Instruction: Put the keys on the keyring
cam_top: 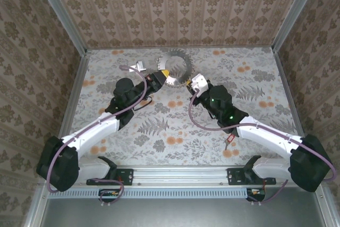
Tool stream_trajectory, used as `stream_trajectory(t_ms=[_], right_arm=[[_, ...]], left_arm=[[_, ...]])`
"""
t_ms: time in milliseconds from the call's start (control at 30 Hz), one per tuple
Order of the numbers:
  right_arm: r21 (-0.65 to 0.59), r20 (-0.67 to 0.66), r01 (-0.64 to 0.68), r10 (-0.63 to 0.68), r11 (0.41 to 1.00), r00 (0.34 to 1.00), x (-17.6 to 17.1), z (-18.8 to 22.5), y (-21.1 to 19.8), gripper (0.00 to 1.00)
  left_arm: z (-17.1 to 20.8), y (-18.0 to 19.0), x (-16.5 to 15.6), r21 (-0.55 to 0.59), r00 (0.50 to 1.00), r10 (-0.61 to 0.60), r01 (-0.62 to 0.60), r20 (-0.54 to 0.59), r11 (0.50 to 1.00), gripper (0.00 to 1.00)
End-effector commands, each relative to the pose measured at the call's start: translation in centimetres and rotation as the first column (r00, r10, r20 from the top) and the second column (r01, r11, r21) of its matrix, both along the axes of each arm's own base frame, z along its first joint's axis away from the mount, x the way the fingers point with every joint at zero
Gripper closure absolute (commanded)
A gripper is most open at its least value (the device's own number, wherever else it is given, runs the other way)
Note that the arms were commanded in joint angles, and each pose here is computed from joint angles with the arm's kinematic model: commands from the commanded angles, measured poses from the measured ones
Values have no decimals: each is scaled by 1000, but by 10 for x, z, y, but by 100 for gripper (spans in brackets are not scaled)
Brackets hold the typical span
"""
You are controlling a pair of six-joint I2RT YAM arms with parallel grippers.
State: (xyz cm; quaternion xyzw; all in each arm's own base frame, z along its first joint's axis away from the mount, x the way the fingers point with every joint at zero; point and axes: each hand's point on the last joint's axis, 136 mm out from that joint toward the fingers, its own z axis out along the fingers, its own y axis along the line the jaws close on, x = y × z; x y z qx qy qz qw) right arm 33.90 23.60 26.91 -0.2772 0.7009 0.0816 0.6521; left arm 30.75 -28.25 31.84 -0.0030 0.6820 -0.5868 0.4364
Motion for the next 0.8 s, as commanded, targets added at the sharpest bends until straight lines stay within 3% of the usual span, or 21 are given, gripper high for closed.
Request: stream_trajectory(t_ms=[0,100,233,433,767], right_arm=[[-1,-54,9,-9,1000,999,-5,3,-9,100],[-53,-79,44,-48,998,996,-4,-5,-17,100],[27,15,47,-48,999,999,-4,13,-17,100],[148,128,27,-46,989,991,-6,40,-17,100],[187,208,-49,9,981,978,-7,47,-3,100]], left_arm=[[50,-3,-22,34,973,-72,66,219,997,100],[58,-2,-24,66,964,-74,59,255,996,100],[49,0,-19,74,976,-54,39,212,997,100],[12,18,-1,30,997,79,-80,15,996,100],[-13,14,6,5,983,59,-59,-175,998,100]])
